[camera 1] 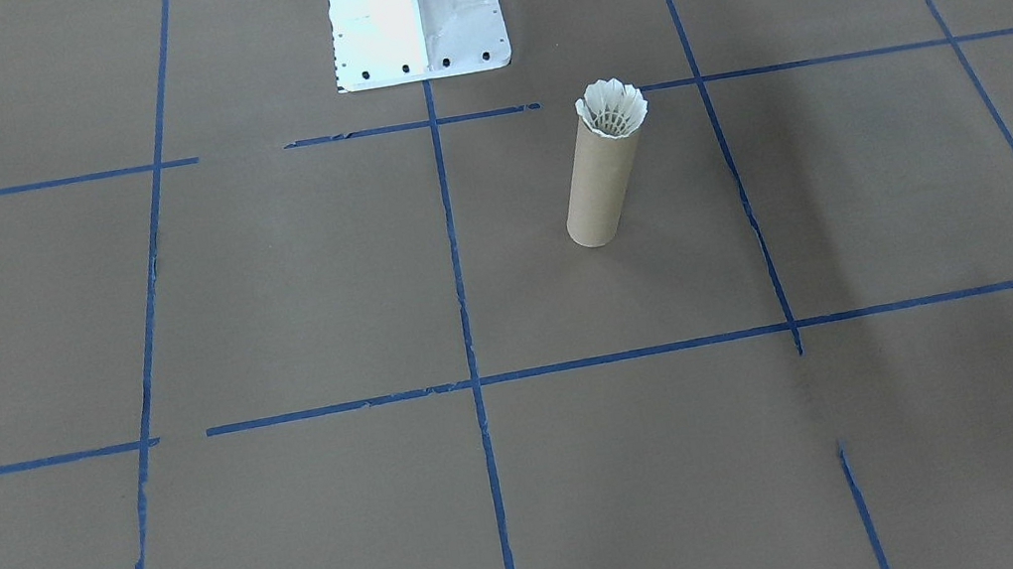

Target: Collect badminton balls into bucket

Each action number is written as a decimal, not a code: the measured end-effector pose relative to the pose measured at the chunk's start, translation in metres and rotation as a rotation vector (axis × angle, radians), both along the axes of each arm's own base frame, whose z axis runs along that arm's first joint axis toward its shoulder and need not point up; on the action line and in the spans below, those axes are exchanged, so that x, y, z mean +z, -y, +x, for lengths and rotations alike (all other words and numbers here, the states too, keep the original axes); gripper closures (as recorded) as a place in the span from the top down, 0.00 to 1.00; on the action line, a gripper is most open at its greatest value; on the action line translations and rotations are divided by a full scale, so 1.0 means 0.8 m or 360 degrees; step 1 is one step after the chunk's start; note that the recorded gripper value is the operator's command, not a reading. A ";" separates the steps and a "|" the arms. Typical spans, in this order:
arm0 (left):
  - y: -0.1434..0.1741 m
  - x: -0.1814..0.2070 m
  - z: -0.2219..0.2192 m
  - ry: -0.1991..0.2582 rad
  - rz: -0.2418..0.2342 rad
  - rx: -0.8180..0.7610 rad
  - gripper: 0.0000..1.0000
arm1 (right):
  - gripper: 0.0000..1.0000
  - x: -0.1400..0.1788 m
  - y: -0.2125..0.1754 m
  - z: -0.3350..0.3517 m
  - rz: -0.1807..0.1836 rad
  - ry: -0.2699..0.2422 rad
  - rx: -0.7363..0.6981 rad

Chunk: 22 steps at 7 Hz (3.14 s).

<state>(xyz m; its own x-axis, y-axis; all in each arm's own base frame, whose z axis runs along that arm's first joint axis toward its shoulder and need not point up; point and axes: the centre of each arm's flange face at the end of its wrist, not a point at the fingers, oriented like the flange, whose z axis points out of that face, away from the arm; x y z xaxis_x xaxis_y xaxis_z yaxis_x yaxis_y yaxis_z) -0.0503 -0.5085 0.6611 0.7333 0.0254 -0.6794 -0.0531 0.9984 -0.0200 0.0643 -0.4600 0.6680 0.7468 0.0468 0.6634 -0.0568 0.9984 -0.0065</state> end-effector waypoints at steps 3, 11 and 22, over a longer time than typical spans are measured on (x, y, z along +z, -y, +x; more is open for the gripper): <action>-0.007 0.003 -0.001 -0.0013 0.0097 -0.0063 1.00 | 1.00 0.000 0.000 0.000 0.0000 0.0000 0.0000; -0.001 -0.023 -0.039 -0.0004 0.0185 -0.0206 1.00 | 1.00 0.000 0.000 0.000 0.0000 0.0000 0.0000; -0.024 -0.007 -0.038 0.0001 0.0014 -0.0196 1.00 | 1.00 0.000 0.000 0.000 0.0000 0.0000 0.0000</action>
<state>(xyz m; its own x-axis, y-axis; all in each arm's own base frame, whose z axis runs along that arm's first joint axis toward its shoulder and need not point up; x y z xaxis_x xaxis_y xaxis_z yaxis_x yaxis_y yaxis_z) -0.0804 -0.4894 0.6557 0.7315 -0.0588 -0.6793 0.0699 0.9975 -0.0111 0.0643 -0.4600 0.6681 0.7468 0.0468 0.6634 -0.0568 0.9984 -0.0066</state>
